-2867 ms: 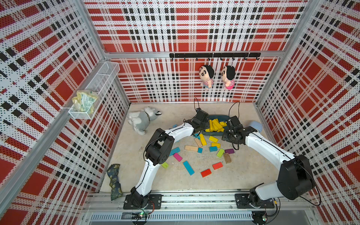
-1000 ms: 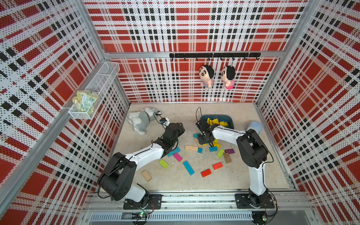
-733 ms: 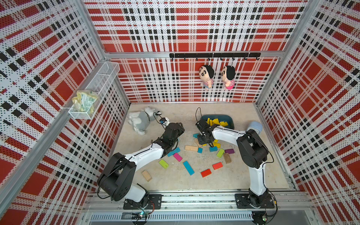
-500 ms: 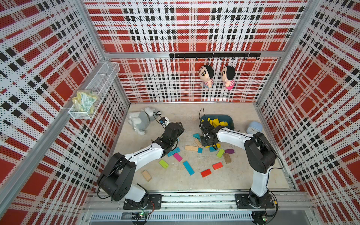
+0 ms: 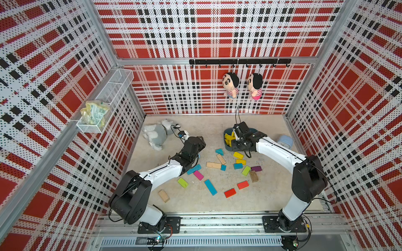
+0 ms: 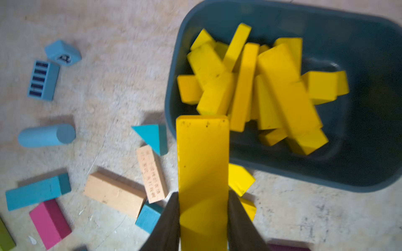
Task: Pick out the yellow building blocks
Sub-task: Pick up the building block from the center of the board, then place the building block in the storage box.
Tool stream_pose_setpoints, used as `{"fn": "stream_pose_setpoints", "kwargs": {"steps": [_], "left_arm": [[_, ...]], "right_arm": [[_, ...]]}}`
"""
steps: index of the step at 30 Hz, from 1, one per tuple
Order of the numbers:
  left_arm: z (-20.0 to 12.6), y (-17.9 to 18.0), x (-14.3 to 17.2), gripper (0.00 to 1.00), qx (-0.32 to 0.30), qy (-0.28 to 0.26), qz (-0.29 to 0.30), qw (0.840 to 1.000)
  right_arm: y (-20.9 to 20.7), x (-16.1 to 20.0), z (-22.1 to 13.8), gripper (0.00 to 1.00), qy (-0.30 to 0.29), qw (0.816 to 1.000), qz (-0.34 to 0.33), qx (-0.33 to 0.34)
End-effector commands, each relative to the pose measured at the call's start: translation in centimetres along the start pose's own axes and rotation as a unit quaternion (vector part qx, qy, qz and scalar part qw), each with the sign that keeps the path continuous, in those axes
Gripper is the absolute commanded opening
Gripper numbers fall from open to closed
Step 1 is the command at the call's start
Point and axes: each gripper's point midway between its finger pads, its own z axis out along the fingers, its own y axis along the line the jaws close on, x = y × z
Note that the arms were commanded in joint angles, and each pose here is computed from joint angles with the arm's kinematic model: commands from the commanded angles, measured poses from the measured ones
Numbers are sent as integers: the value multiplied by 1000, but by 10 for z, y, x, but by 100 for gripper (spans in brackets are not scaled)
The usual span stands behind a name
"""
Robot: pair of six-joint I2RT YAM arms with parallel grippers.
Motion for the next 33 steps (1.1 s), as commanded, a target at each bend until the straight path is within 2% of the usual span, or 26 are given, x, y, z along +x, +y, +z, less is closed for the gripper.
{"fn": "stream_pose_setpoints", "kwargs": {"steps": [1,16,21,25,29,31,33], "left_arm": [[-3,-3,-11,51,-3,-14,9,1000],[-1,2,-15,51,-11,-19,14,1000],[3,1,-14,51,-11,-15,15,1000],[4,-1,-17,51,-10,-19,19,1000],[4,-2,-19,51,-16,-22,26,999],[5,-2,-20,51,-18,-24,27,999],[5,-1,-20,51,-19,-25,26,999]], "right_arm": [[-17,-15,10,25,4,1000,16,11],[-50,-25,63,27,30,997,41,53],[-52,-26,73,38,37,997,45,56],[-56,-29,66,48,31,997,40,66],[-59,-36,44,51,13,997,25,70],[-54,-39,30,51,-6,998,-2,56],[-39,-35,18,50,-31,997,-59,33]]}}
